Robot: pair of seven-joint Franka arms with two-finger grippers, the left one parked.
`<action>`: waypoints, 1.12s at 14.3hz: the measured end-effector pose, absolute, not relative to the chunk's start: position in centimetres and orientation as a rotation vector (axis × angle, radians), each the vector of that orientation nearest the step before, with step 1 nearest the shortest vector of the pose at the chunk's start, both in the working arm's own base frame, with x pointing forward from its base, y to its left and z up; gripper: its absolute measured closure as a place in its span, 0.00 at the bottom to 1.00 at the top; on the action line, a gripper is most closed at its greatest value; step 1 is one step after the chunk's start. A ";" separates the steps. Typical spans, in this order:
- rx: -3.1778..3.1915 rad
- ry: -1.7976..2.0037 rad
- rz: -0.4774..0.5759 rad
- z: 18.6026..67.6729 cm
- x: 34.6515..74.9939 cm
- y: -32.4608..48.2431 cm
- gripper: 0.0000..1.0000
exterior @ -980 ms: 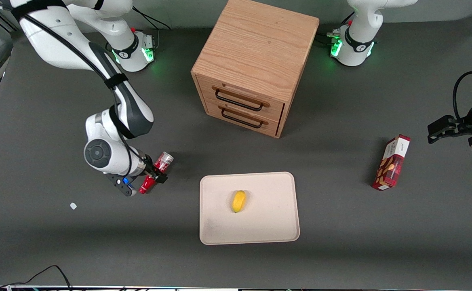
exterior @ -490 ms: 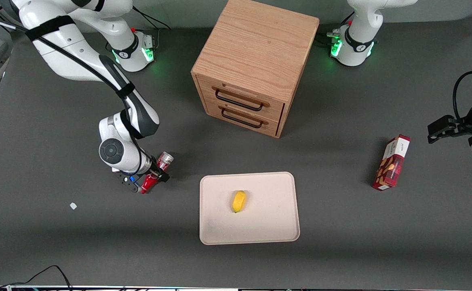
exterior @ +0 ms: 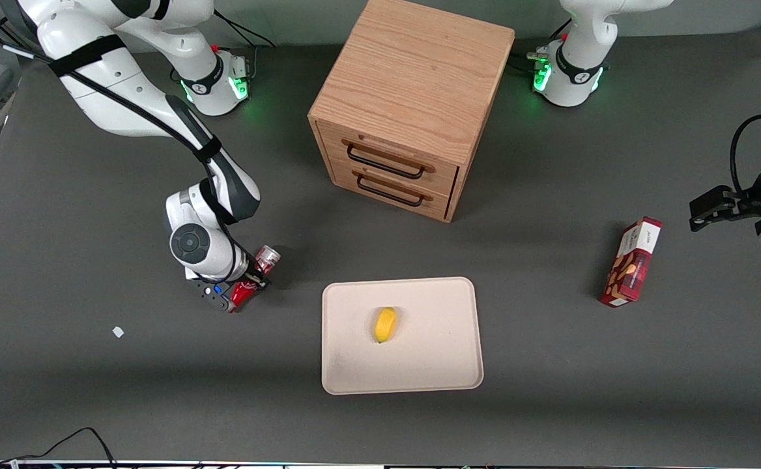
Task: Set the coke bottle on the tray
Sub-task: 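Lower the open right gripper over the lying red Coca-Cola bottle, then close the right gripper on the bottle and lift it upright, then carry the upright bottle with the right gripper onto the white tray beside the lemon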
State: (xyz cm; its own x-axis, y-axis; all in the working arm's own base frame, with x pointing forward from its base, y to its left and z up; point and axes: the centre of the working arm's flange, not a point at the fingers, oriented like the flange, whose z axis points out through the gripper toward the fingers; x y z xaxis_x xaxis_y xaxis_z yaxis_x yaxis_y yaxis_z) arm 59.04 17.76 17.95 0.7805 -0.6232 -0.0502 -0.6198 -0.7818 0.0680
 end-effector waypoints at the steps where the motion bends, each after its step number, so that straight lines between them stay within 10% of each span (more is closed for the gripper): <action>1: 2.928 -1.007 -0.094 18.6 59.3 18.0 0.45; 12: 3.121 -0.275 0.045 50.4 62.4 20.6 0.45; 16: 3.256 -0.201 0.071 53.3 63.5 23.8 0.45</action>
